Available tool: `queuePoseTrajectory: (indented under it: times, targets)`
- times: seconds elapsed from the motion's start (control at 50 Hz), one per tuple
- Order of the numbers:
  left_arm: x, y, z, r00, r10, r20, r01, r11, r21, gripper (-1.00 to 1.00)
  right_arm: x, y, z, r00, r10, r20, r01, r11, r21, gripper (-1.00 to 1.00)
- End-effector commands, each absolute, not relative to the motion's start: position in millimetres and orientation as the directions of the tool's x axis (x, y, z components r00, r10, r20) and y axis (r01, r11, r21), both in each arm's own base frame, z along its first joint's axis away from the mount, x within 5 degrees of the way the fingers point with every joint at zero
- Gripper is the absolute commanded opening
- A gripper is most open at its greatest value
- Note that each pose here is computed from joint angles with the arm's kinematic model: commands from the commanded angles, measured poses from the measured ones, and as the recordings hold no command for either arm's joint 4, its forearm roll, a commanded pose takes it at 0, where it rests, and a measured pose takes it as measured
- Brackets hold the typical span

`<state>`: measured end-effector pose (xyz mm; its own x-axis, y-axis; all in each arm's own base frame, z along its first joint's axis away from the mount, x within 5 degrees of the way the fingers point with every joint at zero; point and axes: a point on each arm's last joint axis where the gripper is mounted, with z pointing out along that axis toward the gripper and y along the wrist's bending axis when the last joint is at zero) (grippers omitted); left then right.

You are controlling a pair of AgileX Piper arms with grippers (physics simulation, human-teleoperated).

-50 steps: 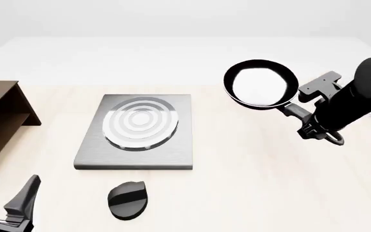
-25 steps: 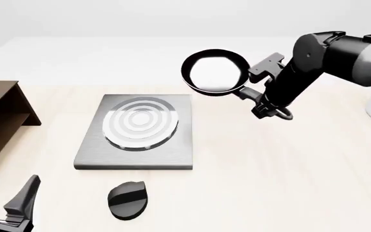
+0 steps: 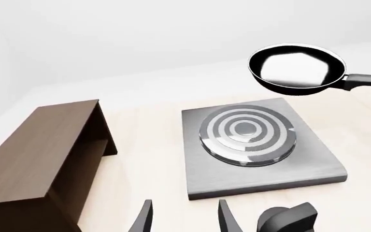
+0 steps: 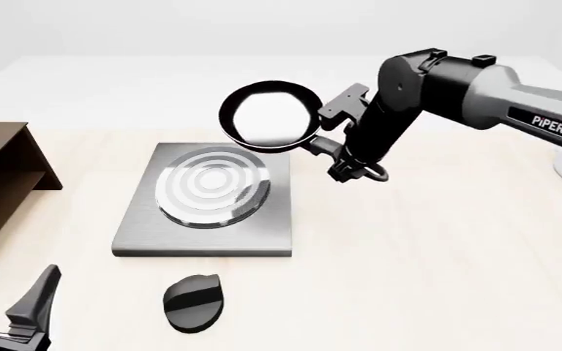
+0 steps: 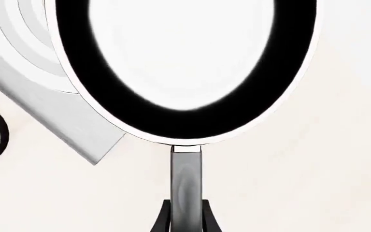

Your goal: Turn on the stove and put the frying pan on it.

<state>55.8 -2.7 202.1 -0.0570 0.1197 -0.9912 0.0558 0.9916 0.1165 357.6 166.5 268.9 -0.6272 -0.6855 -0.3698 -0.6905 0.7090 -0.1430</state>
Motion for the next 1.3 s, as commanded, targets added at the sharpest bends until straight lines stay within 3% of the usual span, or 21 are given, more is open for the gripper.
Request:
queuePoseTrajectory:
  times: [0.02, 0.62, 1.3]
  targets:
    - [55.8, -3.0, 201.8, -0.058, 0.107, -0.993, 0.061, 0.993, 0.103, 1.0, 349.3, 200.5, 274.7, -0.571, -0.718, -0.398, -0.734, 0.664, -0.143, -1.0]
    - [55.8, -2.8, 201.9, -0.057, 0.109, -0.992, 0.057, 0.993, 0.106, 1.0, 336.9, 251.2, 239.3, -0.532, -0.763, -0.367, -0.789, 0.604, -0.113, -1.0]
    - [55.8, -2.8, 201.9, -0.058, 0.108, -0.993, 0.057, 0.993, 0.104, 1.0, 333.1, 266.0, 210.5, -0.534, -0.772, -0.344, -0.798, 0.595, -0.097, -1.0]
